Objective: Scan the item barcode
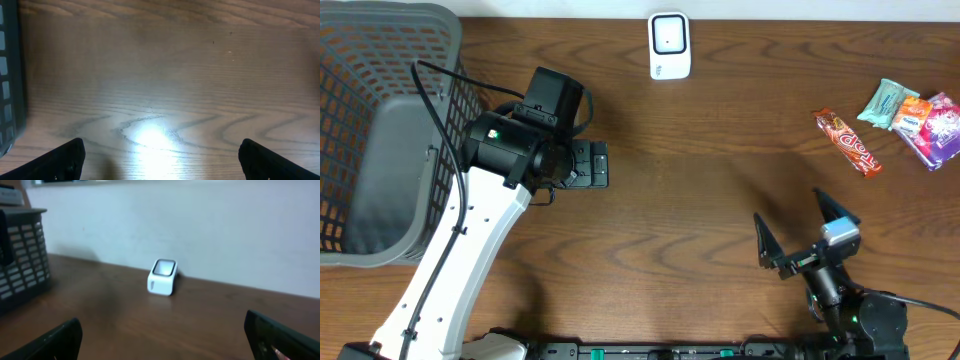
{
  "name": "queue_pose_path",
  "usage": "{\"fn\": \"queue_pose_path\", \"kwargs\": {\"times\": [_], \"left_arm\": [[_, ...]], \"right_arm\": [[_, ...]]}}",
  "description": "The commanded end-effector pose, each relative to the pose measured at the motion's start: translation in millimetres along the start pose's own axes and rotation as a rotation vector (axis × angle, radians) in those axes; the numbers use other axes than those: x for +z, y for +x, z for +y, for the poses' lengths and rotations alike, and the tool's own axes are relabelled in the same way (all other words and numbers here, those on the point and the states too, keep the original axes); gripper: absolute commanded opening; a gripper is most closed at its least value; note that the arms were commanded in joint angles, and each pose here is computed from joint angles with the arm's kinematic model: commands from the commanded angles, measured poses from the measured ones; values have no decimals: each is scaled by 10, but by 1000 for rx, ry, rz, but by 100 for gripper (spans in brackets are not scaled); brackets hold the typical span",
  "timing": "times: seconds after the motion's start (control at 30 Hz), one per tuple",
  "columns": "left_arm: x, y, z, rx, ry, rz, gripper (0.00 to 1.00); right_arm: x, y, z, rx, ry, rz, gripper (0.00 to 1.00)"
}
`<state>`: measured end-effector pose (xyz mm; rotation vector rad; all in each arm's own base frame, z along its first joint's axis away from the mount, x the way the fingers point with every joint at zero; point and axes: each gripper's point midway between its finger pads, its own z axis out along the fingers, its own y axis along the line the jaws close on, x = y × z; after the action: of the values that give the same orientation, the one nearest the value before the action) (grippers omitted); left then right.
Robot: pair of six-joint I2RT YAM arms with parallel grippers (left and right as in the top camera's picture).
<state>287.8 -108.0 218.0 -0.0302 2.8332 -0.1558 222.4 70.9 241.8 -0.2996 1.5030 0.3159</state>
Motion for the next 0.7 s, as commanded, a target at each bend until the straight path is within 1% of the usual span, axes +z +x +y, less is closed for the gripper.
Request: {"fn": "queue_pose_path", "kwargs": {"times": [0.0,0.17,0.37,0.67], "left_arm": [[-12,-16,21,-1,-14,-7,98],[-12,-16,21,-1,-14,-7,98],[-12,-16,21,-1,-14,-7,98],[-12,-16,21,-1,-14,-7,98]], "right_arm": [[-13,-6,-34,-26,15,-42,99],[-18,-19,-57,-52,29,-109,99],[15,64,-104,-59,48,-136,99],[16,115,-255,-56,131,-147,99]]}}
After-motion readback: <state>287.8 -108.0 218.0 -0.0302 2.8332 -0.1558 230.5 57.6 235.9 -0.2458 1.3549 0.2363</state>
